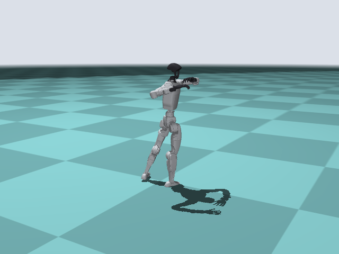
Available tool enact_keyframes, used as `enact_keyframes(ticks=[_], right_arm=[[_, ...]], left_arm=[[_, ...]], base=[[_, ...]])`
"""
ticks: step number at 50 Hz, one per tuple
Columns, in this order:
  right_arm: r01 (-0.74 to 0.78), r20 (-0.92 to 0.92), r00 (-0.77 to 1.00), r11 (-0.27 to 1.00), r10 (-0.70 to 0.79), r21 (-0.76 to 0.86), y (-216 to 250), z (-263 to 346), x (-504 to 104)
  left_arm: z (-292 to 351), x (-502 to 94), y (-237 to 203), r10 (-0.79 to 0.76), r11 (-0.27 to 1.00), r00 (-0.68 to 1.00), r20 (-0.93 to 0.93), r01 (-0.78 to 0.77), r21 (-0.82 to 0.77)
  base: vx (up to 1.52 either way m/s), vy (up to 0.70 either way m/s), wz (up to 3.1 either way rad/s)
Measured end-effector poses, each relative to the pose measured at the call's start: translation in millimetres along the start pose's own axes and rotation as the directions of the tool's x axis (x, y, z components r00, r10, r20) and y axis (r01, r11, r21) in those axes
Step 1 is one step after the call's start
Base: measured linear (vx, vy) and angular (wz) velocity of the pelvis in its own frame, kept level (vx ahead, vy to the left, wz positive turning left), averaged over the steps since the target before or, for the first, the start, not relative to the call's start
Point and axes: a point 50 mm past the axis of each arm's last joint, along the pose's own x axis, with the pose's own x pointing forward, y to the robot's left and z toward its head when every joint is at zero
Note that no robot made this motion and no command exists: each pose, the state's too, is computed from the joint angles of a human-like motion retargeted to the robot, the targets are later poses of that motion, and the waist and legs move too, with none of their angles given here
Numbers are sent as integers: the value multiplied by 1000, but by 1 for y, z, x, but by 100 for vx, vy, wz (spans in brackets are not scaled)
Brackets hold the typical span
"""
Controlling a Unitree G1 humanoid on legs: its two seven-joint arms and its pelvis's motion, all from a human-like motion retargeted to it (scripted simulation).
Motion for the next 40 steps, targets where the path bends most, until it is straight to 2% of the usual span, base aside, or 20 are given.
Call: enact_keyframes(ticks=[5,10,28,35,40], right_arm=[[18,30,999,999,-16,-52,-7,6,3],[16,81,997,999,-12,-52,-6,13,11],[-55,340,940,998,39,38,7,48,50],[-104,451,888,995,87,11,18,64,69],[-88,558,828,995,47,47,21,85,81]], left_arm=[[16,10,-3,-1,1000,996,94,2,-10],[21,4,-3,-15,1000,995,97,17,-14],[-8,-80,13,89,996,945,-316,-78,48],[-8,-102,12,55,998,910,-412,-47,30],[-7,-112,8,-14,1000,893,-451,8,-15]], base=[[-2,7,-1],[-3,5,44],[2,12,156],[9,27,168],[10,18,150]])
